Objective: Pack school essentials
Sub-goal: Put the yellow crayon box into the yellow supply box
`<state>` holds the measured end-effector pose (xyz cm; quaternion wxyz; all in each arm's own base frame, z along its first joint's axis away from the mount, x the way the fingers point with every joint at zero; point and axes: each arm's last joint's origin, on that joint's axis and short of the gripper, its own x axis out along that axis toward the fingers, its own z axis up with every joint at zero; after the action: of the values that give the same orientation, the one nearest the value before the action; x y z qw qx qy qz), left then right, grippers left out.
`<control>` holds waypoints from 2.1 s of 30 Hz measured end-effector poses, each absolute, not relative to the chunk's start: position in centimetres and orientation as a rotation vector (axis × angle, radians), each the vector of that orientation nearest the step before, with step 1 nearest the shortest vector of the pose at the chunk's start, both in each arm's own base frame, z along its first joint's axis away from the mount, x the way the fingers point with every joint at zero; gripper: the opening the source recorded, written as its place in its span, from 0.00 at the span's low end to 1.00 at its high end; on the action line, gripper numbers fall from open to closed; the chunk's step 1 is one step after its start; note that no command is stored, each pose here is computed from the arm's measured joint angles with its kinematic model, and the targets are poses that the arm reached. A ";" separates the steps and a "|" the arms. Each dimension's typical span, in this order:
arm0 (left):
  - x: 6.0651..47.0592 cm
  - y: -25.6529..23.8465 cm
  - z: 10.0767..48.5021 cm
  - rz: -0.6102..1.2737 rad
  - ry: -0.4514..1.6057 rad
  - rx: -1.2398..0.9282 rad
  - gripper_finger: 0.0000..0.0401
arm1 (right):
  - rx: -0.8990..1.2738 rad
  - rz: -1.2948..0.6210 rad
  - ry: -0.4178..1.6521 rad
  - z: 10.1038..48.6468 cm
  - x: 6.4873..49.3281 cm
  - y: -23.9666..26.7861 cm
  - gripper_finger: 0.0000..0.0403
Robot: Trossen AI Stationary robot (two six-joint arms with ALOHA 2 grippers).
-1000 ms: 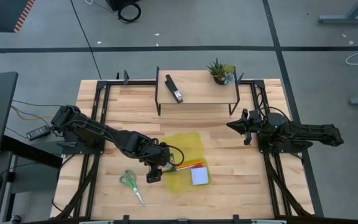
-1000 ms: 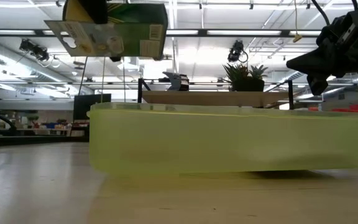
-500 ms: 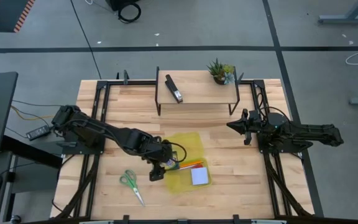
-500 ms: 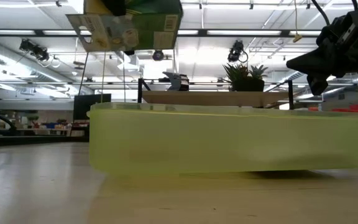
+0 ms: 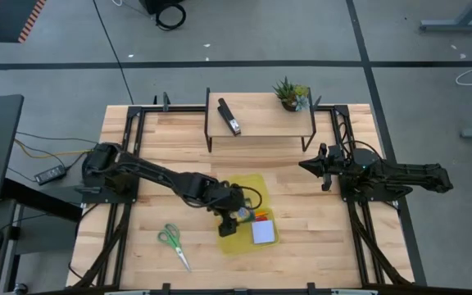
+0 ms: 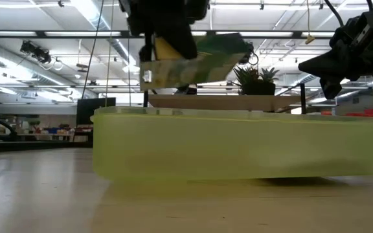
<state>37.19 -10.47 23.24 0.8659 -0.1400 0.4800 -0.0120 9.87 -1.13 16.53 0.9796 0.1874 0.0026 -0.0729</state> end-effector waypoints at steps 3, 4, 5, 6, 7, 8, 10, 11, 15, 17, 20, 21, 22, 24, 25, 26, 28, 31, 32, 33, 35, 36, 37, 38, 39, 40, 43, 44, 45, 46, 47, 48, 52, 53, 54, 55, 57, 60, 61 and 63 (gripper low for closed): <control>38.2 -11.0 22.1 -0.043 0.980 -0.325 0.82 | 0.377 -0.147 0.005 16.5 9.9 -1.1 0.01; 38.4 -11.2 21.5 -0.040 0.985 -0.332 0.83 | 0.377 -0.147 0.005 16.5 9.9 -1.1 0.01; 38.6 -11.4 21.1 -0.033 0.993 -0.346 0.83 | 0.377 -0.147 0.006 16.5 9.9 -1.1 0.01; 38.7 -11.5 20.5 -0.026 1.009 -0.354 0.83 | 0.377 -0.147 0.006 16.5 9.9 -1.1 0.01; 38.8 -11.6 20.0 -0.022 1.021 -0.366 0.83 | 0.377 -0.147 0.005 16.5 9.9 -1.1 0.01; 38.8 -11.8 19.8 -0.023 1.029 -0.367 0.83 | 0.377 -0.147 0.006 16.5 9.9 -1.1 0.01; 38.9 -12.1 19.5 -0.028 1.031 -0.377 0.82 | 0.377 -0.147 0.006 16.5 9.9 -1.1 0.01; 39.2 -12.4 19.5 -0.041 1.006 -0.391 0.82 | 0.377 -0.147 0.006 16.5 9.9 -1.1 0.01; 39.3 -13.4 19.3 -0.086 0.985 -0.401 0.83 | 0.378 -0.148 0.009 16.5 9.9 -1.1 0.01; 39.3 -13.8 18.7 -0.083 1.006 -0.407 0.83 | 0.378 -0.148 0.012 16.5 9.9 -1.1 0.01; 39.4 -14.2 17.8 -0.083 1.024 -0.413 0.82 | 0.378 -0.148 0.013 16.5 9.9 -1.1 0.01; 39.4 -14.2 17.6 -0.081 1.032 -0.411 0.82 | 0.378 -0.149 0.015 16.4 9.9 -1.1 0.01; 39.5 -14.3 17.4 -0.083 1.035 -0.410 0.82 | 0.378 -0.149 0.016 16.4 9.9 -1.1 0.01; 39.5 -14.5 17.1 -0.087 1.039 -0.407 0.83 | 0.378 -0.149 0.016 16.4 9.9 -1.1 0.01; 39.6 -14.5 16.9 -0.088 1.037 -0.408 0.83 | 0.378 -0.149 0.016 16.4 9.9 -1.1 0.01; 39.6 -14.5 16.8 -0.088 1.039 -0.408 0.83 | 0.378 -0.149 0.016 16.4 9.9 -1.1 0.01; 39.6 -14.5 16.8 -0.089 1.038 -0.407 0.82 | 0.378 -0.149 0.016 16.4 9.9 -1.1 0.01; 39.7 -14.6 16.9 -0.094 1.032 -0.409 0.82 | 0.378 -0.149 0.015 16.5 9.9 -1.1 0.01; 39.6 -14.6 16.9 -0.094 1.034 -0.409 0.83 | 0.378 -0.149 0.016 16.4 9.9 -1.1 0.01; 39.6 -14.6 16.9 -0.095 1.036 -0.411 0.83 | 0.378 -0.149 0.016 16.4 9.9 -1.1 0.01; 39.6 -14.6 16.9 -0.100 1.037 -0.417 0.83 | 0.378 -0.149 0.016 16.4 9.9 -1.1 0.01; 39.6 -14.6 16.9 -0.100 1.037 -0.417 0.83 | 0.378 -0.149 0.016 16.4 9.9 -1.1 0.01; 39.6 -14.6 16.9 -0.099 1.038 -0.417 0.82 | 0.378 -0.149 0.016 16.4 9.9 -1.1 0.01; 39.7 -14.6 16.9 -0.100 1.037 -0.418 0.82 | 0.378 -0.149 0.016 16.4 9.9 -1.1 0.01; 39.7 -14.6 16.9 -0.101 1.034 -0.419 0.82 | 0.378 -0.149 0.016 16.4 9.9 -1.1 0.01; 39.6 -14.7 16.9 -0.104 1.033 -0.418 0.82 | 0.378 -0.149 0.016 16.4 9.9 -1.1 0.01; 39.6 -14.8 16.9 -0.107 1.032 -0.417 0.83 | 0.378 -0.149 0.016 16.4 9.9 -1.1 0.01; 39.6 -14.9 16.9 -0.108 1.033 -0.417 0.83 | 0.378 -0.149 0.016 16.4 9.9 -1.1 0.01; 39.6 -14.9 16.9 -0.110 1.033 -0.416 0.83 | 0.378 -0.149 0.015 16.5 9.9 -1.1 0.01; 39.5 -15.0 16.9 -0.112 1.033 -0.414 0.83 | 0.378 -0.149 0.015 16.5 9.9 -1.1 0.01; 39.5 -15.0 16.9 -0.112 1.034 -0.414 0.82 | 0.378 -0.149 0.015 16.5 9.9 -1.1 0.01; 39.5 -15.0 16.9 -0.112 1.033 -0.415 0.82 | 0.378 -0.149 0.015 16.5 9.9 -1.1 0.01; 39.4 -15.3 16.9 -0.108 1.036 -0.427 0.83 | 0.378 -0.149 0.015 16.5 9.9 -1.1 0.01; 39.4 -15.3 16.9 -0.107 1.036 -0.429 0.83 | 0.378 -0.149 0.015 16.5 9.9 -1.1 0.01; 39.4 -15.4 16.9 -0.108 1.037 -0.430 0.83 | 0.378 -0.149 0.015 16.5 9.9 -1.1 0.01; 39.3 -15.5 16.9 -0.109 1.038 -0.429 0.83 | 0.378 -0.149 0.015 16.5 9.9 -1.1 0.01; 39.3 -15.7 16.9 -0.107 1.034 -0.419 0.82 | 0.378 -0.149 0.015 16.5 9.9 -1.1 0.01; 39.3 -15.7 16.9 -0.105 1.028 -0.400 0.83 | 0.378 -0.149 0.015 16.5 9.9 -1.1 0.01; 39.3 -15.7 16.9 -0.108 1.027 -0.392 0.83 | 0.378 -0.149 0.015 16.5 9.9 -1.1 0.01; 39.3 -15.7 16.9 -0.106 1.025 -0.386 0.84 | 0.378 -0.149 0.015 16.5 9.9 -1.1 0.01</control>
<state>39.28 -15.67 16.91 0.8523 -0.1836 0.4872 -0.0502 9.93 -1.14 16.45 0.9794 0.1876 0.0075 -0.0740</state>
